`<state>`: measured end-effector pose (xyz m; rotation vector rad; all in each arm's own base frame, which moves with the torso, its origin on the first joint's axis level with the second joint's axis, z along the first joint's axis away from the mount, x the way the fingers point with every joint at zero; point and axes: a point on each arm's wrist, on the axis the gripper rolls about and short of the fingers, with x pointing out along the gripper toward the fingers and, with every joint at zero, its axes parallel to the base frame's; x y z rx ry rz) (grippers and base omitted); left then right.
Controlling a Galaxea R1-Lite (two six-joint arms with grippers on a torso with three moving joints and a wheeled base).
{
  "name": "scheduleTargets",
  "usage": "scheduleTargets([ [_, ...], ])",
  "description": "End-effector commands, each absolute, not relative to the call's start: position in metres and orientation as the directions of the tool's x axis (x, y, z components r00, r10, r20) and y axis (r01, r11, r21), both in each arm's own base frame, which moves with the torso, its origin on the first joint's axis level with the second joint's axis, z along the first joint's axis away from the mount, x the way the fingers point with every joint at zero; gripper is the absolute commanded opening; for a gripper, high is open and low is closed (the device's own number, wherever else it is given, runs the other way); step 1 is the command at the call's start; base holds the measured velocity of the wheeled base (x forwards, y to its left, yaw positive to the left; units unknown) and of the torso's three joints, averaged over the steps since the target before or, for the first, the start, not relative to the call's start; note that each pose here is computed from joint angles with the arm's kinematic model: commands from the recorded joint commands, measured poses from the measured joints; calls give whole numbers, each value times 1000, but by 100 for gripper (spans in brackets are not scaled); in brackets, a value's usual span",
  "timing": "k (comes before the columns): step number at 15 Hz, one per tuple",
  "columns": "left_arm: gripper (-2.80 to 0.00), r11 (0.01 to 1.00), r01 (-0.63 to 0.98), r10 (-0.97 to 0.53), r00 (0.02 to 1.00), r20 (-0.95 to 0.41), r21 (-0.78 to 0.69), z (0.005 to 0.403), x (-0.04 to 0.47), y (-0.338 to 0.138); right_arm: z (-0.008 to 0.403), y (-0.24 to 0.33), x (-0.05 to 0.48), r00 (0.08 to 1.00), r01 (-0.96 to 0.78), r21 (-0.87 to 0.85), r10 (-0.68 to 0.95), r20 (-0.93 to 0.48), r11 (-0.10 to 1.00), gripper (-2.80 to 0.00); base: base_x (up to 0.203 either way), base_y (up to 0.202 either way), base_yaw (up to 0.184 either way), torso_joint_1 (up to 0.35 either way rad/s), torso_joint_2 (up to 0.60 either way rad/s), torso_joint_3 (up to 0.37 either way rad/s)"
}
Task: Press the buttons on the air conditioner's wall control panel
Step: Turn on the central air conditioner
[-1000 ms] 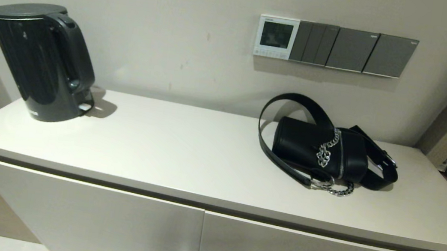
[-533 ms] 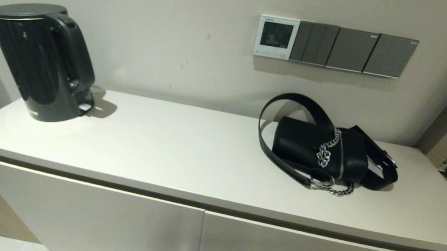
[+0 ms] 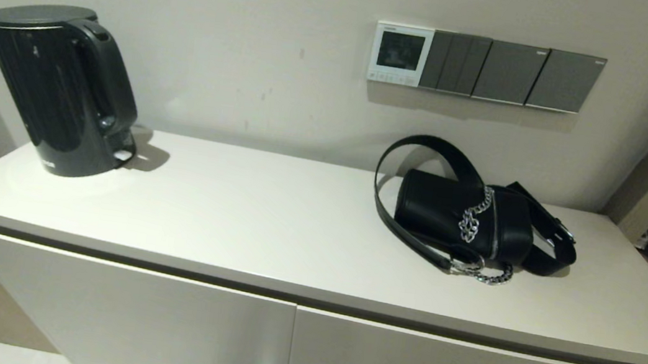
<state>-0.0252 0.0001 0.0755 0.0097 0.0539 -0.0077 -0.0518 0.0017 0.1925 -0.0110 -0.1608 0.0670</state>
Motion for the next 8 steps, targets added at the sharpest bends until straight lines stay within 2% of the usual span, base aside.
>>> scheduleTargets([
  [1,-280,1000,8,-8,998,-55,9,75,-25,0,236,2,-18,993,-61,-13,62,100,998,-280,0,0,0,0,0,0],
  [5,-280,1000,8,-8,998,-55,9,75,-25,0,311,1,47,992,-62,8,61,107,998,-280,0,0,0,0,0,0],
  [8,-280,1000,8,-8,998,-55,9,75,-25,0,343,3,104,995,-77,58,72,71,995,-280,0,0,0,0,0,0],
])
